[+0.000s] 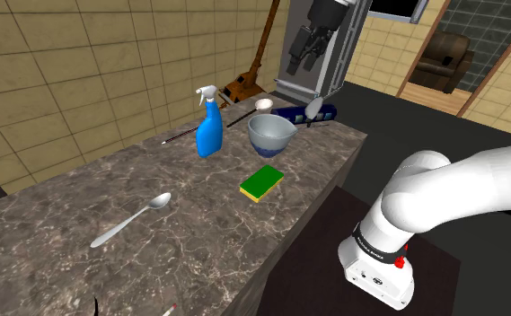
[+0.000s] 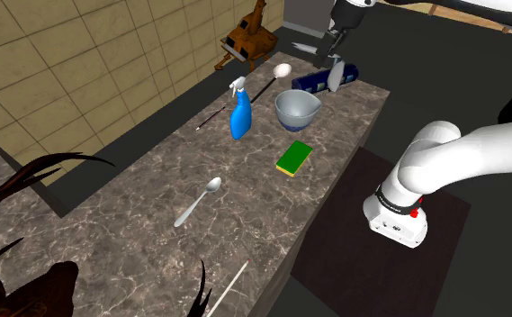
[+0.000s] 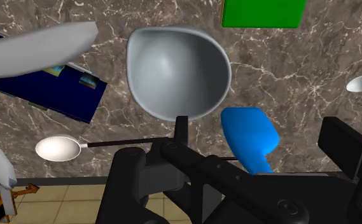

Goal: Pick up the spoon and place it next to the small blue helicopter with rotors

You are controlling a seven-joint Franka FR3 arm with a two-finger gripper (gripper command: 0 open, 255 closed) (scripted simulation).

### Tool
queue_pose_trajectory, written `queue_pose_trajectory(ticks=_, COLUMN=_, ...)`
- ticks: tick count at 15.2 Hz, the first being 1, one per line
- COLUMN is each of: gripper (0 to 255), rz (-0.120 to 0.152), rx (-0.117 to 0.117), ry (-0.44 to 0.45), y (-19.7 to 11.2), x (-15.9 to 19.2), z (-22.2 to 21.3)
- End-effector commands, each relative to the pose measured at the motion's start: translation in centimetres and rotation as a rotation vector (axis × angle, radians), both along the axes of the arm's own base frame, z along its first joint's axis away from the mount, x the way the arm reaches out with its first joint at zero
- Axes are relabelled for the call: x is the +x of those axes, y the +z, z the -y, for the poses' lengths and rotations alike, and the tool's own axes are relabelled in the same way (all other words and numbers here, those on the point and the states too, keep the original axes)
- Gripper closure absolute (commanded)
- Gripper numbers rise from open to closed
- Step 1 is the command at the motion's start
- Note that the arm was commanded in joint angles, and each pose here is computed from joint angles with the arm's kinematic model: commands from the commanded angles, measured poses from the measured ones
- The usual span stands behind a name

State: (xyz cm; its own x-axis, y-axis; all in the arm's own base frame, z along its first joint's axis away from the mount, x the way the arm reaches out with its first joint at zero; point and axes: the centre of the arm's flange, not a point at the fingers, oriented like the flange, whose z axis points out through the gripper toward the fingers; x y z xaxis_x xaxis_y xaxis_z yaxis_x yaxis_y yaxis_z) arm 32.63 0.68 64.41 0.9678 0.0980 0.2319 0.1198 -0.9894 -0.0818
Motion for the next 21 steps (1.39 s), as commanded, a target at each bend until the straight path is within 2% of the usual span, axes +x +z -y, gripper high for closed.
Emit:
queue_pose_trajectory(ticks=1, gripper=0, rz=0.0, rx=0.0, ry=0.0, y=0.0, x=0.0, z=0.0)
queue_pose_trajectory(ticks=21, gripper=0, rz=0.03, rx=-0.003, ry=0.024, y=-15.9, x=4.7, z=-20.5)
